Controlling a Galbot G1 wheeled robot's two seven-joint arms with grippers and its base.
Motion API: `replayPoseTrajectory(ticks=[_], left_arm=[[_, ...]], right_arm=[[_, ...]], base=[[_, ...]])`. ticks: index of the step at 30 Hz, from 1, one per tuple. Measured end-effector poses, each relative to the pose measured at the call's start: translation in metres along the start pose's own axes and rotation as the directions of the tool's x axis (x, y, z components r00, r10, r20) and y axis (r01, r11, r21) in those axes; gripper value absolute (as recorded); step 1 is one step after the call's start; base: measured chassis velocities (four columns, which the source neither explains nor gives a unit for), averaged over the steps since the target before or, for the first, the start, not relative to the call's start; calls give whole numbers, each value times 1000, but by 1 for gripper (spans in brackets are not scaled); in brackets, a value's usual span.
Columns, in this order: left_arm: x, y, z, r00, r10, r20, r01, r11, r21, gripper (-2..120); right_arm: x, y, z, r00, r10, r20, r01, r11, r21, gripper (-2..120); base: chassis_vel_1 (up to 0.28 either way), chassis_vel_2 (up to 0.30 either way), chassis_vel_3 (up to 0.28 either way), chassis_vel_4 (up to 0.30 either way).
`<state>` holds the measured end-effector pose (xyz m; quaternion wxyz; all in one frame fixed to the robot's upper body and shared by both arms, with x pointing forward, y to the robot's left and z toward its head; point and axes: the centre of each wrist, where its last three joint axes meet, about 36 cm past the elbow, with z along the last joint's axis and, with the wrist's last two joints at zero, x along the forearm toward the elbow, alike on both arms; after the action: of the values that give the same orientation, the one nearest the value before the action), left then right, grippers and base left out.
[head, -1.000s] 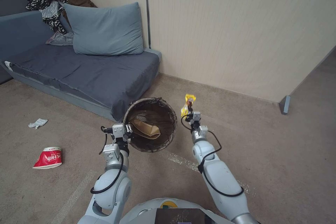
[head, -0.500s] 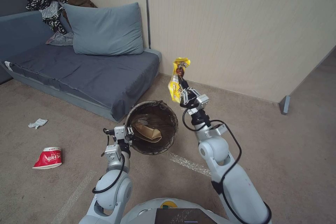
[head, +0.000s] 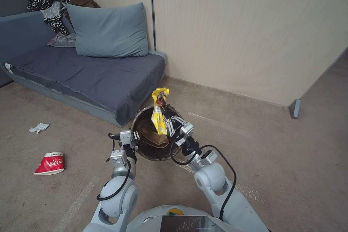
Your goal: Pick up the trash bin, then pick up the garbage from the floor and place it into the trash bin.
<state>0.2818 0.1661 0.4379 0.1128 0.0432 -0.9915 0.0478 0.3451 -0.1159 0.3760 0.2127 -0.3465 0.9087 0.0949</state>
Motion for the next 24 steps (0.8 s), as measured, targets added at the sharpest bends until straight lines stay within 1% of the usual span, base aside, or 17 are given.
replayPoseTrajectory(ticks=[2,7,10,21,22,23,24], left_arm=[[0,0,-1,1000,-1,2,1,1000,0,3],[0,1,-1,1000,-2,3,2,1000,1,3],[1,0,-2,1000,0,5,0,1000,4,3],[1,0,-3,1000,1,9,-1,1000,6,3],[1,0,-3,1000,1,9,-1,1000,6,3],[1,0,-3,1000,1,9,-1,1000,6,3],[1,0,-3,1000,1,9,-1,1000,7,3]], right_arm=[[4,3,9,1000,1,-18,-1,1000,-1,0],[9,5,18,999,1,-42,-2,1000,-7,0],[16,5,33,997,6,-72,-6,1000,-3,0],[23,3,45,995,14,-102,-14,1000,0,0],[25,3,48,994,15,-111,-15,1000,1,6],[25,3,48,994,15,-111,-15,1000,1,6],[26,3,49,993,15,-116,-15,1000,1,8]], base=[[0,0,0,0],[0,0,0,0],[0,0,0,0],[0,0,0,0],[0,0,0,0],[0,0,0,0],[0,0,0,0]])
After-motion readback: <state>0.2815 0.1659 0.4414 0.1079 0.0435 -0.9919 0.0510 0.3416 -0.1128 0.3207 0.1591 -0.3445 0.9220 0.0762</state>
